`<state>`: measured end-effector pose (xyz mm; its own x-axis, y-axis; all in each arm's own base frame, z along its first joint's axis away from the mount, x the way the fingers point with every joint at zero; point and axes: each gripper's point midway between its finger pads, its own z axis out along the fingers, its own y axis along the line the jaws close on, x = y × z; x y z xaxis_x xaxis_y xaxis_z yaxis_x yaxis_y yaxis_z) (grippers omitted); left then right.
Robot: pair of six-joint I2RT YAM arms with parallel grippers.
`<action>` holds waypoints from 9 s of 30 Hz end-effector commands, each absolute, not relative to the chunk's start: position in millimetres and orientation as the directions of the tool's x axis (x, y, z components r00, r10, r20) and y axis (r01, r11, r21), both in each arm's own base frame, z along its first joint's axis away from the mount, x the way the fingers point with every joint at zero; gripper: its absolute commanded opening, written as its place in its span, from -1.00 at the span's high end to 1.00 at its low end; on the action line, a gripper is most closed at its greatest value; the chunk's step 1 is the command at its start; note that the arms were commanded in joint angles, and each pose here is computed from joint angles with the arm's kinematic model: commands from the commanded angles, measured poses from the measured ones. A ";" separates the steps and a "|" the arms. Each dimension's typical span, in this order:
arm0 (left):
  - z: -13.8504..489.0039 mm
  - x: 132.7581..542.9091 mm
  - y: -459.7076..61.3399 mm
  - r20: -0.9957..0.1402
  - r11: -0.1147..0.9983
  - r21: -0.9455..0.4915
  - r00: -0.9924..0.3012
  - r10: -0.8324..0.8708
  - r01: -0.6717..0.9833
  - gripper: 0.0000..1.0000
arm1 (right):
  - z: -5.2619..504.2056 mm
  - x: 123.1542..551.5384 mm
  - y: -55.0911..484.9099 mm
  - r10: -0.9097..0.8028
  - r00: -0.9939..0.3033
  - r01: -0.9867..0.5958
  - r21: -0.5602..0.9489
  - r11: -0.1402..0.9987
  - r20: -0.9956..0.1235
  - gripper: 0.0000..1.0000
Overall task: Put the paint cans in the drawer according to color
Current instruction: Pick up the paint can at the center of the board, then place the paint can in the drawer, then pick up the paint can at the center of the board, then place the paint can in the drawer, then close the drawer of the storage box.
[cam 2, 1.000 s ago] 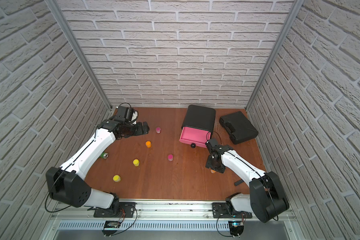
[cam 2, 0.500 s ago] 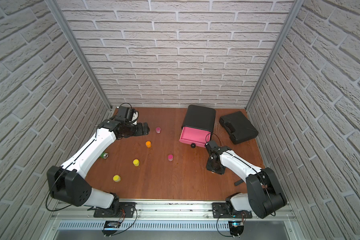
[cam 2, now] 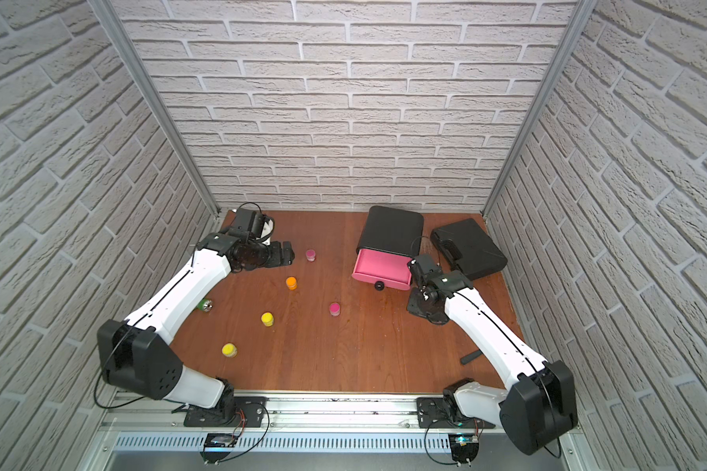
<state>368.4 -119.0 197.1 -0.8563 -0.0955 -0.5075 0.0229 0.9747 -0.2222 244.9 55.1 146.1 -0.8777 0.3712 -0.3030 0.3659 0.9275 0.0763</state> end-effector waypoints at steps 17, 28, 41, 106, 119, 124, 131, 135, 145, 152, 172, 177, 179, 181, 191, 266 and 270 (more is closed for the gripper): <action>202.2 363.9 -124.3 -0.526 0.984 -0.165 -0.850 -0.030 0.067 -0.97 | 248.4 330.8 105.5 0.206 -0.846 0.181 0.098 0.979 -0.493 0.48; 203.0 359.4 -119.7 -0.534 0.987 -0.151 -0.845 -0.029 0.062 -0.97 | 206.8 371.7 124.7 0.223 -0.863 0.205 0.089 0.975 -0.454 0.42; 197.6 362.4 -117.8 -0.521 0.989 -0.132 -0.854 -0.014 0.065 -0.97 | 174.6 374.7 127.1 0.282 -0.874 0.273 0.082 0.959 -0.394 0.25; 40.3 391.4 -133.1 -0.122 0.997 0.025 -0.990 0.076 0.074 0.18 | 277.6 288.2 100.5 0.332 -0.791 0.224 0.261 0.939 -0.514 -0.99; 127.3 402.0 -149.8 -0.259 0.990 -0.056 -0.959 0.111 0.129 0.48 | 249.2 270.6 84.4 0.331 -0.805 0.265 0.202 0.943 -0.493 -1.00; 172.4 401.7 -178.4 -0.318 0.976 -0.103 -0.936 0.150 0.191 0.49 | 232.8 266.9 72.3 0.338 -0.810 0.296 0.164 0.941 -0.479 -1.00; 229.0 397.9 -239.5 -0.420 0.940 -0.092 -0.869 0.263 0.329 0.53 | 224.0 267.7 67.3 0.344 -0.809 0.312 0.149 0.938 -0.477 -1.00; 239.3 394.6 -265.9 -0.431 0.921 -0.085 -0.848 0.309 0.379 0.55 | 218.7 265.5 60.0 0.352 -0.802 0.332 0.131 0.934 -0.483 -1.00; 243.1 377.9 -327.8 -0.466 0.868 -0.102 -0.794 0.390 0.486 0.57 | 211.0 242.9 29.0 0.416 -0.747 0.441 0.082 0.894 -0.519 -1.00; 238.1 377.1 -361.6 -0.500 0.836 -0.138 -0.766 0.405 0.532 0.58 | 206.1 230.2 26.5 0.413 -0.753 0.433 0.086 0.897 -0.511 -1.00; 188.5 375.8 -400.2 -0.448 0.812 -0.190 -0.785 0.429 0.552 0.23 | 202.7 244.0 49.4 0.353 -0.802 0.331 0.133 0.934 -0.482 -1.00; 200.8 378.3 -401.3 -0.479 0.808 -0.198 -0.774 0.414 0.555 0.01 | 207.8 251.3 54.3 0.344 -0.802 0.313 0.147 0.938 -0.489 -1.00; 212.6 381.3 -402.0 -0.506 0.806 -0.218 -0.770 0.389 0.551 -0.01 | 208.8 254.4 57.0 0.346 -0.801 0.309 0.158 0.938 -0.488 -1.00; 226.0 383.2 -403.3 -0.533 0.800 -0.243 -0.765 0.362 0.548 -0.05 | 209.8 258.1 60.6 0.347 -0.802 0.302 0.171 0.938 -0.486 -1.00; 285.2 366.1 -389.4 -0.687 0.736 -0.253 -0.652 0.320 0.628 0.20 | 237.4 317.8 73.9 0.407 -0.768 0.280 0.313 0.908 -0.495 -0.96; 180.9 402.3 -419.5 -0.883 0.680 0.031 -0.299 0.363 0.733 0.76 | 188.2 575.8 98.5 0.344 -0.809 0.159 0.387 0.908 -0.476 -0.82; 179.2 405.1 -426.3 -0.881 0.678 0.031 -0.300 0.365 0.735 0.76 | 181.7 573.3 99.8 0.348 -0.820 0.167 0.392 0.905 -0.454 -0.82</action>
